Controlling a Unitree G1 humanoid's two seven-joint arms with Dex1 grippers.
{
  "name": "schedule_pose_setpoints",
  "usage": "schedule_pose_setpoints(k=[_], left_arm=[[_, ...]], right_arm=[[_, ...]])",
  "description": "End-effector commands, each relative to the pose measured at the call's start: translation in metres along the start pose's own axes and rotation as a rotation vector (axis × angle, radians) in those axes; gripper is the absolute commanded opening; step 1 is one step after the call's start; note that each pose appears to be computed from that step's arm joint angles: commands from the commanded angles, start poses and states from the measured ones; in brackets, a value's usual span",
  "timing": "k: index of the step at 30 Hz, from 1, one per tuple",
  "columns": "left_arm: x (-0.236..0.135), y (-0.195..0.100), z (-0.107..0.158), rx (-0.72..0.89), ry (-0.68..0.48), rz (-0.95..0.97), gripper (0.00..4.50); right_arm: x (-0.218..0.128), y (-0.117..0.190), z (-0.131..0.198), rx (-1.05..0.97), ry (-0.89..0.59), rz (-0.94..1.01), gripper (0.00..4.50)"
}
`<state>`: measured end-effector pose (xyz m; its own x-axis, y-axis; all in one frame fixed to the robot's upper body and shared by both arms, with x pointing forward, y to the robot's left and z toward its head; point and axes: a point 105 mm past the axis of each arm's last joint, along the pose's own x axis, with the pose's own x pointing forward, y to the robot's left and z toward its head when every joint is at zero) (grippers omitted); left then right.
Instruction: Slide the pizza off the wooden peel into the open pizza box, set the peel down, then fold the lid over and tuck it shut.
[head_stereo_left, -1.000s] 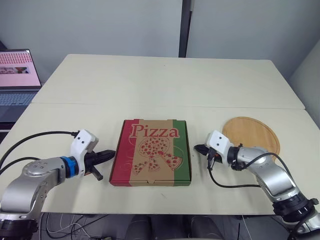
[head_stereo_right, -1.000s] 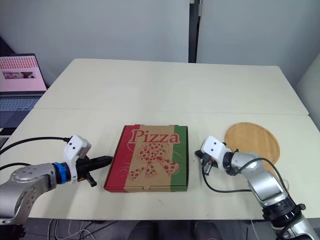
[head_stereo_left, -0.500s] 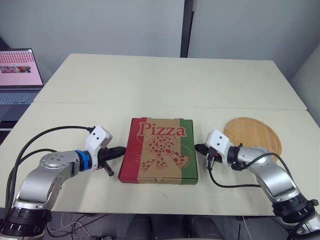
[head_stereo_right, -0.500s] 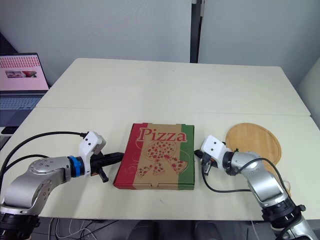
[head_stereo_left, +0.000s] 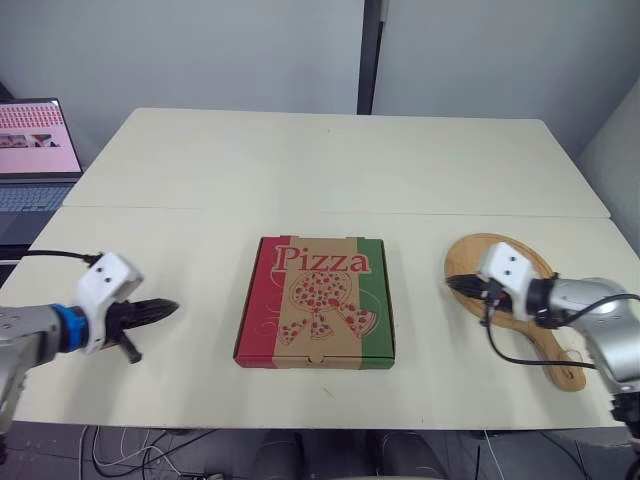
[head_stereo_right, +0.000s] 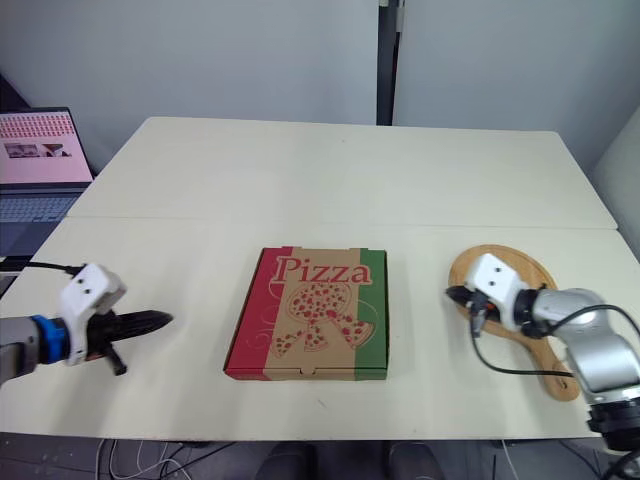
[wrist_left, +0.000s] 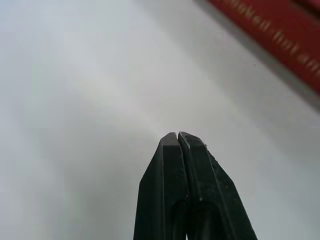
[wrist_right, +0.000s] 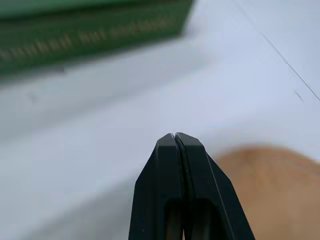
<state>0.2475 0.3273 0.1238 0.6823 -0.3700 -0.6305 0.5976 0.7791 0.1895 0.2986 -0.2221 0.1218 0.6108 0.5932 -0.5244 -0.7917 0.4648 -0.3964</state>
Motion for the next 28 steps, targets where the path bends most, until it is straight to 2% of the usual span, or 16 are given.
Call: schedule_pose_setpoints(k=[1,8,21,28], left_arm=[[-0.024,0.021,0.003,0.052,-0.027,0.118,0.00],[-0.034,0.029,-0.014,0.028,0.006,0.159,0.00],[-0.030,0.032,-0.005,0.046,0.017,0.134,0.00],[-0.027,0.032,0.000,0.026,-0.015,0.115,0.00]], right_arm=[[-0.029,-0.020,0.000,-0.033,0.013,-0.011,0.05],[-0.058,-0.035,-0.022,-0.036,0.126,0.020,0.05],[-0.091,-0.047,-0.045,0.001,0.260,0.034,0.05],[-0.090,-0.052,-0.046,-0.013,0.256,0.020,0.05]])
